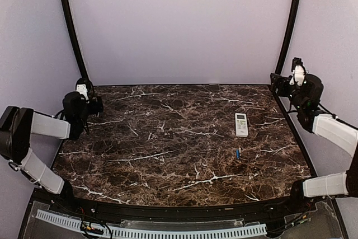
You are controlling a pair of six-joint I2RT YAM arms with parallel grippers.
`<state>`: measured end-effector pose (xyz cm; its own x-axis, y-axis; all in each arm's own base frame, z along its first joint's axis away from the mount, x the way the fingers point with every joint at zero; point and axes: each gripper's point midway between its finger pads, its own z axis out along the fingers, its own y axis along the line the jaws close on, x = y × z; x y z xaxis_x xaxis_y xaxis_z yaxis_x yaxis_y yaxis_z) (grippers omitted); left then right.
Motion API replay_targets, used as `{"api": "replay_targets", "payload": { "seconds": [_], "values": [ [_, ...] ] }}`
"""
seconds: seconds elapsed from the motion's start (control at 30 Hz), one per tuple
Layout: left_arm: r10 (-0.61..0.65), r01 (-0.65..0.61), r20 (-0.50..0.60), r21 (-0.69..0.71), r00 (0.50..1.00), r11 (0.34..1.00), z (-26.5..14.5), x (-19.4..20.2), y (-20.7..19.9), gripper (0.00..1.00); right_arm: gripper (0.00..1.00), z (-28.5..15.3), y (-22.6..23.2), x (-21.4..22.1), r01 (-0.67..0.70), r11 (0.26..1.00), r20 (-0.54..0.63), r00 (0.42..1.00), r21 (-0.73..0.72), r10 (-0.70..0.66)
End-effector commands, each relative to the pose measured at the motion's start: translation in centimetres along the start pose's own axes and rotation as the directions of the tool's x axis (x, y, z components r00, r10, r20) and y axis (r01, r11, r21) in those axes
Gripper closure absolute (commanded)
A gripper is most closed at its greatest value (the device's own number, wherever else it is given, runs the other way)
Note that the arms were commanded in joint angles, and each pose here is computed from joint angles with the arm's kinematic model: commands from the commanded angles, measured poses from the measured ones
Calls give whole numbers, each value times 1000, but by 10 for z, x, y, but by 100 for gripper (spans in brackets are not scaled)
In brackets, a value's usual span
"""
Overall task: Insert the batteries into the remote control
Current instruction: Pick up the remote control from the center of the board.
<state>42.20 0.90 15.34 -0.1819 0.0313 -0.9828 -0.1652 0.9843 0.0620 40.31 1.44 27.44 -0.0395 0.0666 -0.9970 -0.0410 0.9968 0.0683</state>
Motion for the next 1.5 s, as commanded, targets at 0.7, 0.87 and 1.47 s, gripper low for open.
{"api": "replay_targets", "payload": {
  "seconds": [0.7,0.87,1.47],
  "values": [
    [-41,-49,144,573,989,818,-95,-159,-129,13,5,3,101,225,85,995,-914,405,46,8],
    [-29,-83,175,600,984,796,-103,-158,-136,13,7,0,93,257,146,988,-945,327,52,2],
    [109,-342,356,697,928,630,-144,-145,-175,20,82,-22,182,204,-176,936,-905,360,-306,-228]
  ]
}}
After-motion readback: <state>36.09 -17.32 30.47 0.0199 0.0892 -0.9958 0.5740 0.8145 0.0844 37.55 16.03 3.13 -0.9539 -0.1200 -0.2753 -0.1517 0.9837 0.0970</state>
